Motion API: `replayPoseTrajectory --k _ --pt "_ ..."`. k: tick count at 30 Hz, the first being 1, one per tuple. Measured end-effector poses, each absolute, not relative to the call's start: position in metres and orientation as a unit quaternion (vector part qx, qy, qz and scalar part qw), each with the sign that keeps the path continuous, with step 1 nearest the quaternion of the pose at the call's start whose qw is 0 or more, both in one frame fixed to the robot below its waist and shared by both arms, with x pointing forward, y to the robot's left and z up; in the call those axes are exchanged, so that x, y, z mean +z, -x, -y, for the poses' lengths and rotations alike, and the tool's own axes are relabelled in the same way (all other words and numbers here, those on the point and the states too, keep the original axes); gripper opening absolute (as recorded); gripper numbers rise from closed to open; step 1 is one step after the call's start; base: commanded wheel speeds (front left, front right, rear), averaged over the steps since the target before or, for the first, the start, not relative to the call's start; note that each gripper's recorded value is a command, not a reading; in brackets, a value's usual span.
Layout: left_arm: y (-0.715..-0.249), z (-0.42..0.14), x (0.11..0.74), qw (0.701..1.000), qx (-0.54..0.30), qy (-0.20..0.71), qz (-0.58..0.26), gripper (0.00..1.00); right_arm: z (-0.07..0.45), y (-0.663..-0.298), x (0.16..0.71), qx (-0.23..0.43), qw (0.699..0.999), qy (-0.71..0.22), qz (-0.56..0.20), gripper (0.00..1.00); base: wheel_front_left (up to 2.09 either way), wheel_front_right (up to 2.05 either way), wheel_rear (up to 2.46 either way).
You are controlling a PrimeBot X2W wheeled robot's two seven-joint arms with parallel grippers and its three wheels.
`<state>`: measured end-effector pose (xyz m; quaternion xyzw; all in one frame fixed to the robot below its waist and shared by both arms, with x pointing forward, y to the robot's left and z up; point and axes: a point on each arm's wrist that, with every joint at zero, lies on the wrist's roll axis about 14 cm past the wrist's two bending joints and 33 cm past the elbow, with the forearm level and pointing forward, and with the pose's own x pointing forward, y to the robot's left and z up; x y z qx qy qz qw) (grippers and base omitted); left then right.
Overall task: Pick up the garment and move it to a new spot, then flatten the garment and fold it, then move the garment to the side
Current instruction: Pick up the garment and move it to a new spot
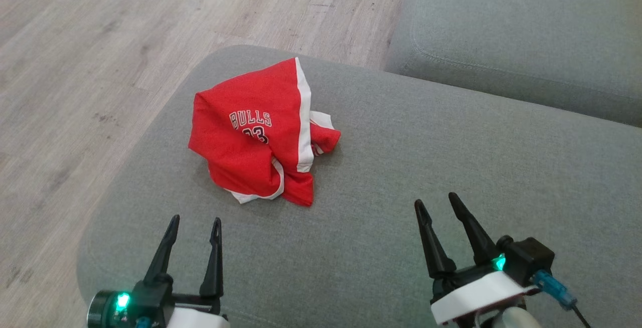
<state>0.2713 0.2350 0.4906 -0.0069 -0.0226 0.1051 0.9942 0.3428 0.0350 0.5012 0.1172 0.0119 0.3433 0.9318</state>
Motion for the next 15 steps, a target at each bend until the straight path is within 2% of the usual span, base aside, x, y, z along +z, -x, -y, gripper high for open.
replayPoseTrajectory --k 9,15 --pt "-0.282 -0.229 0.49 0.997 0.081 -0.007 0.016 1.0 -0.032 -0.344 0.492 0.338 0.933 -0.121 -0.025 1.0 0.0 0.0 0.0" --pt "-0.331 -0.227 0.522 0.996 0.018 -0.071 0.048 1.0 -0.022 -0.35 0.479 0.321 0.938 -0.124 -0.041 1.0 0.0 0.0 0.0"
